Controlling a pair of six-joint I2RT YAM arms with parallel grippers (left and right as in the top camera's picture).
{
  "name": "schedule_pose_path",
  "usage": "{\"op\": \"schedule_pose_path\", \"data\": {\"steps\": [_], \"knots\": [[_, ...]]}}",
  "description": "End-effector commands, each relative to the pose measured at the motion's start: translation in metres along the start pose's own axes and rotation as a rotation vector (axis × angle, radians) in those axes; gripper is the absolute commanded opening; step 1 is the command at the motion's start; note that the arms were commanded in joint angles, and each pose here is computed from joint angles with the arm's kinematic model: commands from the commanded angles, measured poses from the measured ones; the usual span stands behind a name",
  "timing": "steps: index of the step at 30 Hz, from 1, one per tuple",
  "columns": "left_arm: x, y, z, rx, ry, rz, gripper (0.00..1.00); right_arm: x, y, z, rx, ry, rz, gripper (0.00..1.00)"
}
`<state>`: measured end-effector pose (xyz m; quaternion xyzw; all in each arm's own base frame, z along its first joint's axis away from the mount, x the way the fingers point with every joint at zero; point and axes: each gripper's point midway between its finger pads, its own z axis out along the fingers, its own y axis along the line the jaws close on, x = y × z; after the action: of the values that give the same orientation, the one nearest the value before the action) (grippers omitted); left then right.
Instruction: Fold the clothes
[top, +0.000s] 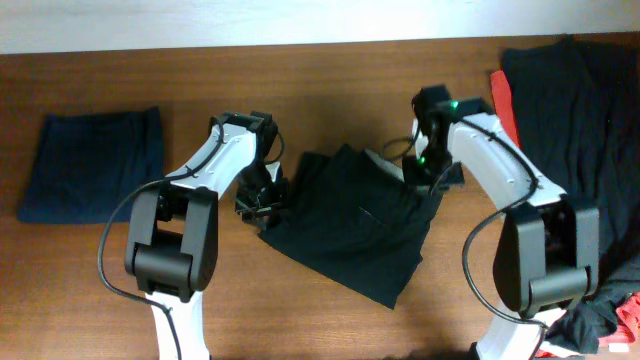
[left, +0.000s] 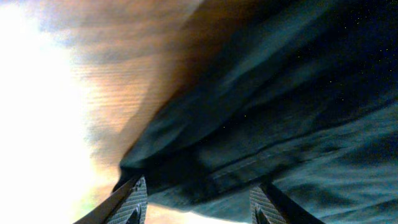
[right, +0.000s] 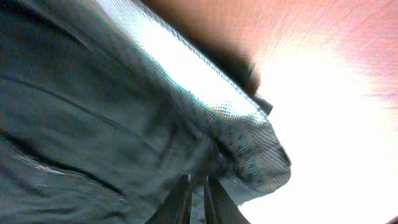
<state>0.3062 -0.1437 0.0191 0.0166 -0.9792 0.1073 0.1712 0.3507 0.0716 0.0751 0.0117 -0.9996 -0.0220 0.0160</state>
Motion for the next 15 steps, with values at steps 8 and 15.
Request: {"op": "schedule_pose_path", "data": {"steps": [8, 15], "knots": [[-0.059, -0.057, -0.072, 0.152, -0.411, 0.392, 0.99, -0.008, 0.002, -0.081, 0.004, -0.159, 0.002, 0.16], [-0.07, -0.068, -0.031, 0.262, -0.321, 0.431, 0.99, 0.0, 0.001, -0.081, 0.007, -0.132, 0.004, 0.16]]}}
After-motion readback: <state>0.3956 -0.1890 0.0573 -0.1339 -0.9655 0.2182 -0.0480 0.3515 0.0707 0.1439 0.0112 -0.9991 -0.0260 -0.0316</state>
